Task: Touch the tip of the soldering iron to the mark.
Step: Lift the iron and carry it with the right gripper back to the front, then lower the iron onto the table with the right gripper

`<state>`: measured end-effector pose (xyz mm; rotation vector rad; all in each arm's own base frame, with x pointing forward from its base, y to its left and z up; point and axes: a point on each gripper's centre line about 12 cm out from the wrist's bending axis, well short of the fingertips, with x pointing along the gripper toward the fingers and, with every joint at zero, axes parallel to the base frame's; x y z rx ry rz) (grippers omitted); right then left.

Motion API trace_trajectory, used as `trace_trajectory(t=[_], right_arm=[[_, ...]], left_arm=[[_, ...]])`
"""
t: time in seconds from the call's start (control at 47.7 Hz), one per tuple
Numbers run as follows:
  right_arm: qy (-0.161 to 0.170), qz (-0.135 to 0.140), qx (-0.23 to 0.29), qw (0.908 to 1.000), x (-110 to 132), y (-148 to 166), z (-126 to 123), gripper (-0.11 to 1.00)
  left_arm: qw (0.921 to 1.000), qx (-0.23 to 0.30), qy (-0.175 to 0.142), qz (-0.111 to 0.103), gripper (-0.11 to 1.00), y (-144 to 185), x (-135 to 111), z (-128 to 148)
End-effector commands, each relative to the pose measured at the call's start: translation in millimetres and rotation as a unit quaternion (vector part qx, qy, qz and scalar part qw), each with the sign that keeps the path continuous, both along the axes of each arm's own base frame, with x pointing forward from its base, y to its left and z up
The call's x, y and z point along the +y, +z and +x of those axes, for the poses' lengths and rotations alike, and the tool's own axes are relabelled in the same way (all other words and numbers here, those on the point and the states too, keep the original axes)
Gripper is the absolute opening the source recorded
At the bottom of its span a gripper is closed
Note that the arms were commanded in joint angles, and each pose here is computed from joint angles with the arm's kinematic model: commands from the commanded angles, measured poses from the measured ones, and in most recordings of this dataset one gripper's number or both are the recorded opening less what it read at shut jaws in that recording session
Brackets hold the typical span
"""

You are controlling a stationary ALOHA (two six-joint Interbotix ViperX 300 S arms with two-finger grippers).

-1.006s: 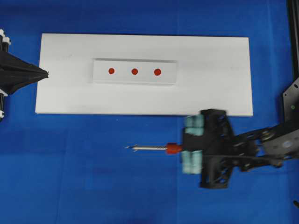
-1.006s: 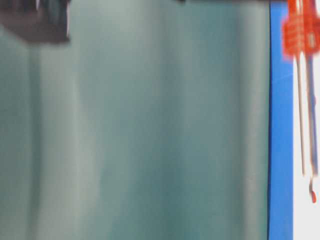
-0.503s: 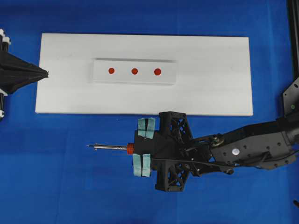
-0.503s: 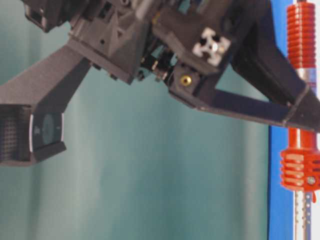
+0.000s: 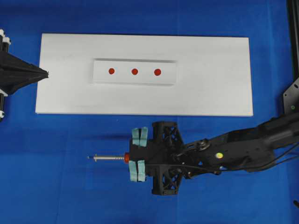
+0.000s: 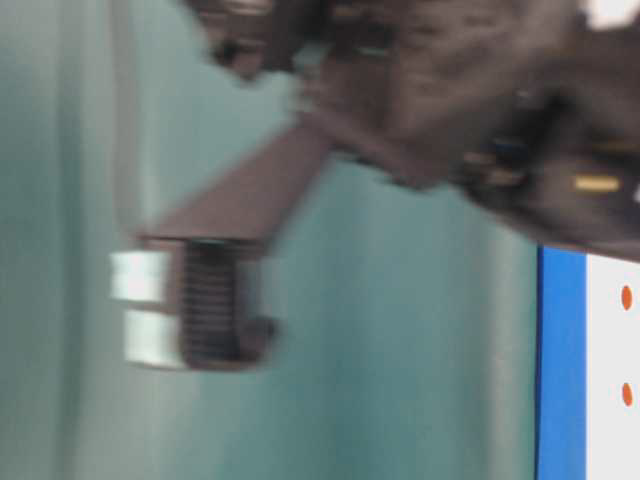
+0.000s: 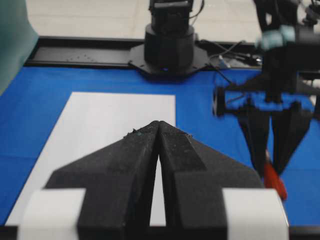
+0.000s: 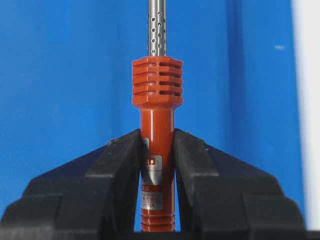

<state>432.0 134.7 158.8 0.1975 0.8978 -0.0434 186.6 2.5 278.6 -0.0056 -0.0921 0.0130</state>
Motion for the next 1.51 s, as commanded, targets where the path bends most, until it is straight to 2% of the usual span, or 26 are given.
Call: trace_trajectory(t=[0.0,0.168,0.314,1.027,1.111,1.258,1.342,1.384,1.488], right_arm=[[0.011,0.016,-0.019,0.9996,4,-3,5,0.06],[0.022,0.025,-0.017,0.9993,8,-28,10,0.06],[0.015,0.028,-0.006,0.9995,4,-42,12,0.06],[0.013,0.03,-0.004,0.9994,3,-45,10,0.08],[0.013,0.031,-0.005,0.9994,3,-44,11,0.24],[0.016,0.031,-0.009,0.9994,6,-40,12,0.69],[0.016,0.031,-0.011,0.9993,7,-37,12,0.89],[0.018,0.03,-0.012,0.9993,9,-35,12,0.91],[0.018,0.03,-0.018,0.9992,11,-23,9,0.83]], left_arm=[[1.0,-0.007,-0.001,0.0,0.0,4,0,1],[1.0,-0.007,-0.001,0.0,0.0,4,0,1],[1.0,-0.005,-0.001,-0.001,0.0,4,0,1],[1.0,-0.004,-0.001,0.001,0.0,3,0,1],[1.0,-0.005,-0.001,0.001,0.0,4,0,1],[1.0,-0.003,-0.001,0.001,0.0,3,0,1],[1.0,-0.004,-0.001,0.001,0.0,4,0,1],[1.0,-0.005,-0.001,0.001,0.0,4,0,1],[1.0,-0.004,-0.001,0.001,0.0,4,0,1]])
